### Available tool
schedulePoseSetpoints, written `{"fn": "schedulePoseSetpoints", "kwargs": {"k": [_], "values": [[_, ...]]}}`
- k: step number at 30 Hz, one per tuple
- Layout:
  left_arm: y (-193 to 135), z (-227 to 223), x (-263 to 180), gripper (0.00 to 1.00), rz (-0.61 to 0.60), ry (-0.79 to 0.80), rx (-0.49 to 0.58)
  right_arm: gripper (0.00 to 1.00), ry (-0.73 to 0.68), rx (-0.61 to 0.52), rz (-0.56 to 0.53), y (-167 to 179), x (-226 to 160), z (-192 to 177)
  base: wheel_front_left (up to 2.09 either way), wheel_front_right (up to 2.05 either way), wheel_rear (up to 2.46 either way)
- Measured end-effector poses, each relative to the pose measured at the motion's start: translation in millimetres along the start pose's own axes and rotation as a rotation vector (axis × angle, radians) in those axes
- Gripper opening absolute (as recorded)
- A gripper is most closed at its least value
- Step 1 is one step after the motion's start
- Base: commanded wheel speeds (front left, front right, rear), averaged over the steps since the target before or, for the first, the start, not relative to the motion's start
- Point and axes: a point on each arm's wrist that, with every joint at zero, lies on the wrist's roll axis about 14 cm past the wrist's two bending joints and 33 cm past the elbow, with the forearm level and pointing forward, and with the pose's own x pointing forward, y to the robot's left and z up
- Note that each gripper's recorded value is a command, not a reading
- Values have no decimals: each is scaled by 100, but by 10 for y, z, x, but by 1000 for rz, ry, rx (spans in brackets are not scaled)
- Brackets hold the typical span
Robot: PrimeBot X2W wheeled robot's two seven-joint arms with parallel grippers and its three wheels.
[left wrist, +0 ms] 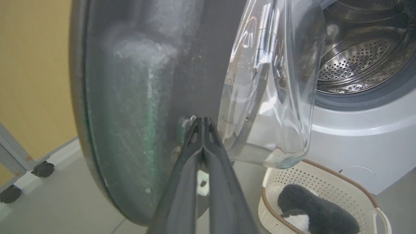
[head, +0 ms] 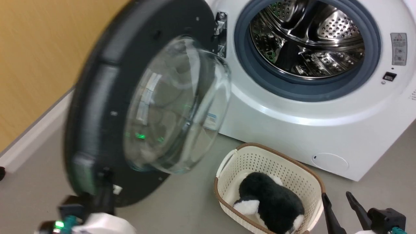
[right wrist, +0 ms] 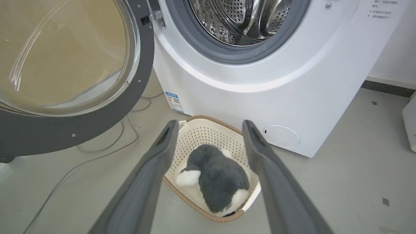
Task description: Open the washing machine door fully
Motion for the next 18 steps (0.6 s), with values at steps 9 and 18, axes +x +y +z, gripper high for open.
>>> {"fn": "schedulePoseSetpoints", "kwargs": {"k": [9, 18], "values": [[478, 199, 416, 0, 105, -69, 40, 100, 14, 6, -34, -116, -17, -32, 0, 0, 0], [875, 246, 778, 0, 166, -77, 56, 100, 19, 13, -67, -220, -59, -46, 0, 0, 0]]}}
